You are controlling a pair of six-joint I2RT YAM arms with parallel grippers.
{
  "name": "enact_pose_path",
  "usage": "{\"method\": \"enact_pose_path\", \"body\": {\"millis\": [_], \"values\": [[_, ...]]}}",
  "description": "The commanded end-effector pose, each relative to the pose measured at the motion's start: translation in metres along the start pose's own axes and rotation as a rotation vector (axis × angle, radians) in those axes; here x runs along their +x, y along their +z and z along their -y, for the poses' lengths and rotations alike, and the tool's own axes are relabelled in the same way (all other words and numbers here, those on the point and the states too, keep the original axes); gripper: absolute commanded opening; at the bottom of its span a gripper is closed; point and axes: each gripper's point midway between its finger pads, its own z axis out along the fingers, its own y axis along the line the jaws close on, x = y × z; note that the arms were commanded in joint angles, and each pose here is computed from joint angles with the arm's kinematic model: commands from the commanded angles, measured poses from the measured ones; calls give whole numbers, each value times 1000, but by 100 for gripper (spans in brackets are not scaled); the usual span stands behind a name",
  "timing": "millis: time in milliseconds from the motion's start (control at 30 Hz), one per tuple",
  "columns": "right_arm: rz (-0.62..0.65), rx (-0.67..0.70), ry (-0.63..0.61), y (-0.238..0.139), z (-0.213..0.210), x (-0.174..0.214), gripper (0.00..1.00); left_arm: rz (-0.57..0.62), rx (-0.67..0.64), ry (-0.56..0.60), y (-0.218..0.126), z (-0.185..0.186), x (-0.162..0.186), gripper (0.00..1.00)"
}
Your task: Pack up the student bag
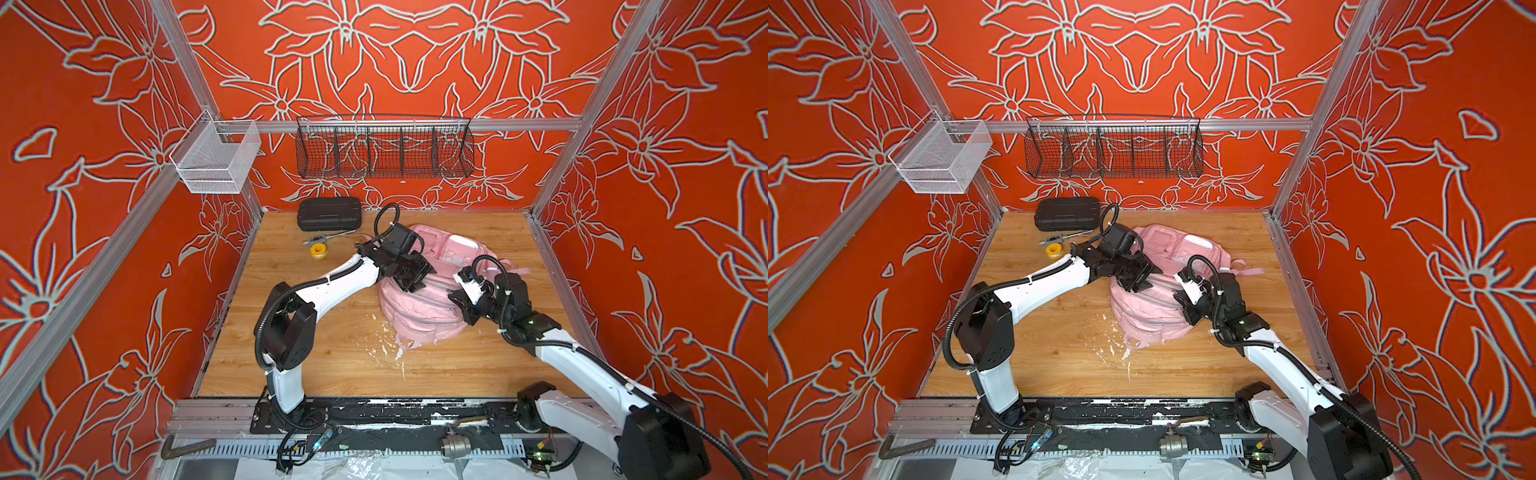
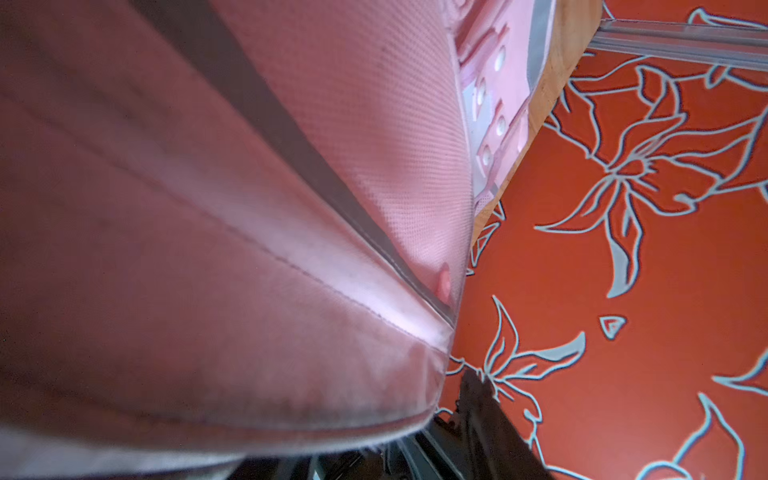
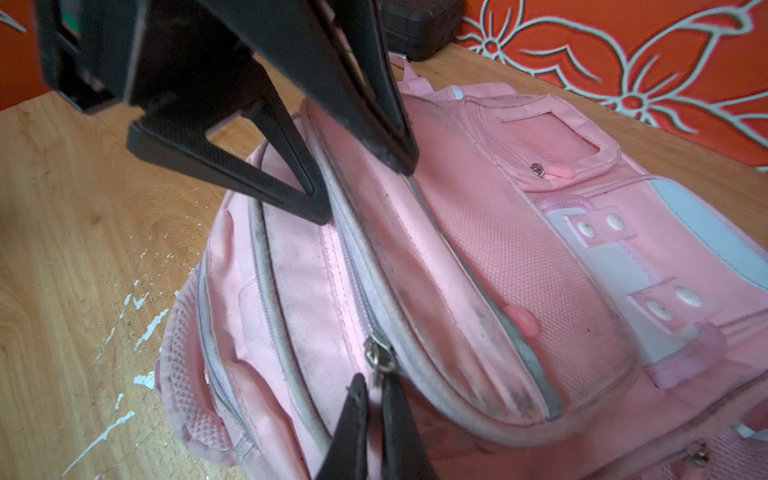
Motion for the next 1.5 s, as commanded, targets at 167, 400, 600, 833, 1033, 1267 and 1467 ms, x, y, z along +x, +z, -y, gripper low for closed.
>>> {"method": "enact_pose_path", "body": {"millis": [167, 400, 600, 833, 1033, 1267, 1467], "values": [[58, 32, -20, -6, 1, -13, 0, 4, -1, -29, 13, -6, 1, 11], [71, 193, -11, -17, 28, -3, 0, 64, 13, -27, -18, -14, -16, 0], [108, 306, 111, -28, 69, 9, 0, 74, 27, -6, -36, -17, -18, 0], [70, 347, 122, -28, 93, 12, 0, 30, 55, -10, -31, -20, -12, 0], [46, 328, 145, -21, 100, 14, 0, 31, 68, 6, -34, -18, -11, 0], [72, 331, 120, -27, 99, 3, 8, 35, 112, 180, -34, 15, 2, 16], [140, 384, 103, -54, 96, -17, 72, 200, 33, 409, -73, 18, 0, 50]]}}
